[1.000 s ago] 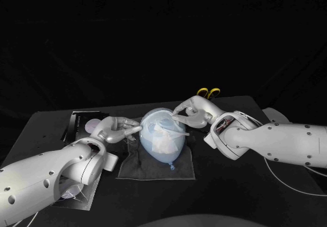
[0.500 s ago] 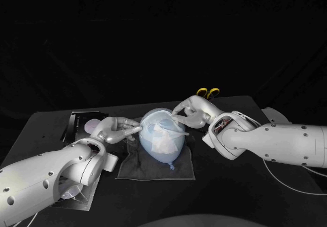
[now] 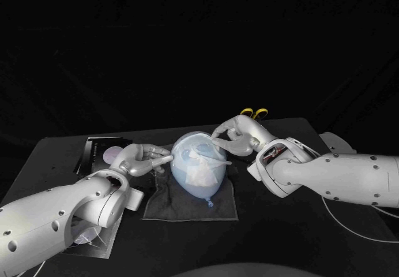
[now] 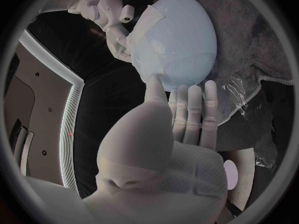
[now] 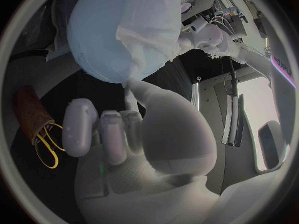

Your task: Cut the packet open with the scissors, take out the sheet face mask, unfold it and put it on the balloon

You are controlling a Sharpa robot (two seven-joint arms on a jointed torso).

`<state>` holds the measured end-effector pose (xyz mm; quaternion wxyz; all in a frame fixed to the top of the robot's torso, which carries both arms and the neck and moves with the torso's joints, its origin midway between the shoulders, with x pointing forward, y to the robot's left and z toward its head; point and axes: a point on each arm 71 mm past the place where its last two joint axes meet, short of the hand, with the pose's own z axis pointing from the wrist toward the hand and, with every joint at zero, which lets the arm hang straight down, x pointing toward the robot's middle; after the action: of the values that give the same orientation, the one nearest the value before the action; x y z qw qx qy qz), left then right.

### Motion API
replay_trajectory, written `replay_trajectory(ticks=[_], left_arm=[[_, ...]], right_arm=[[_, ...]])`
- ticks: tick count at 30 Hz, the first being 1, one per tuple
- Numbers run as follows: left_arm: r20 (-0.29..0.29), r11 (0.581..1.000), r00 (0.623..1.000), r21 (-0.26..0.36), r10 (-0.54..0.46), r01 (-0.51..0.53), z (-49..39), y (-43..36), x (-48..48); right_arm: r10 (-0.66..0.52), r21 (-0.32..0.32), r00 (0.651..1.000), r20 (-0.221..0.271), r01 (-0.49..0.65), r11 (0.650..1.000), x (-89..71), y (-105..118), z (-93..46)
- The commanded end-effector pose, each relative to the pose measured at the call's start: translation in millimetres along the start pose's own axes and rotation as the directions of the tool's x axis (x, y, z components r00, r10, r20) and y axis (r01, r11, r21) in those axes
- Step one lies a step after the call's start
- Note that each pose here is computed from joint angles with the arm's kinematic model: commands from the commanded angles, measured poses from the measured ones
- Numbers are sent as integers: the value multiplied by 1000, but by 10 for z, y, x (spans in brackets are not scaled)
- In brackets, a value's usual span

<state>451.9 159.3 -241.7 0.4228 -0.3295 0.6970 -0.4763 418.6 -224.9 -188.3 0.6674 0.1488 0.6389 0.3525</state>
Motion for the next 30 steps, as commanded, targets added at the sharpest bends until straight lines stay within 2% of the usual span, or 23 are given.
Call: replay_trajectory(ticks=[1,30], left_arm=[[-16,1000,1000,9,-6,7,0,-20,18],[-12,1000,1000,6,-6,6,-2,-15,8]], right_arm=[[10,-2,1000,25,-10,1000,-23,1,-2],[-37,33,999,27,36,999,-143,-37,156]])
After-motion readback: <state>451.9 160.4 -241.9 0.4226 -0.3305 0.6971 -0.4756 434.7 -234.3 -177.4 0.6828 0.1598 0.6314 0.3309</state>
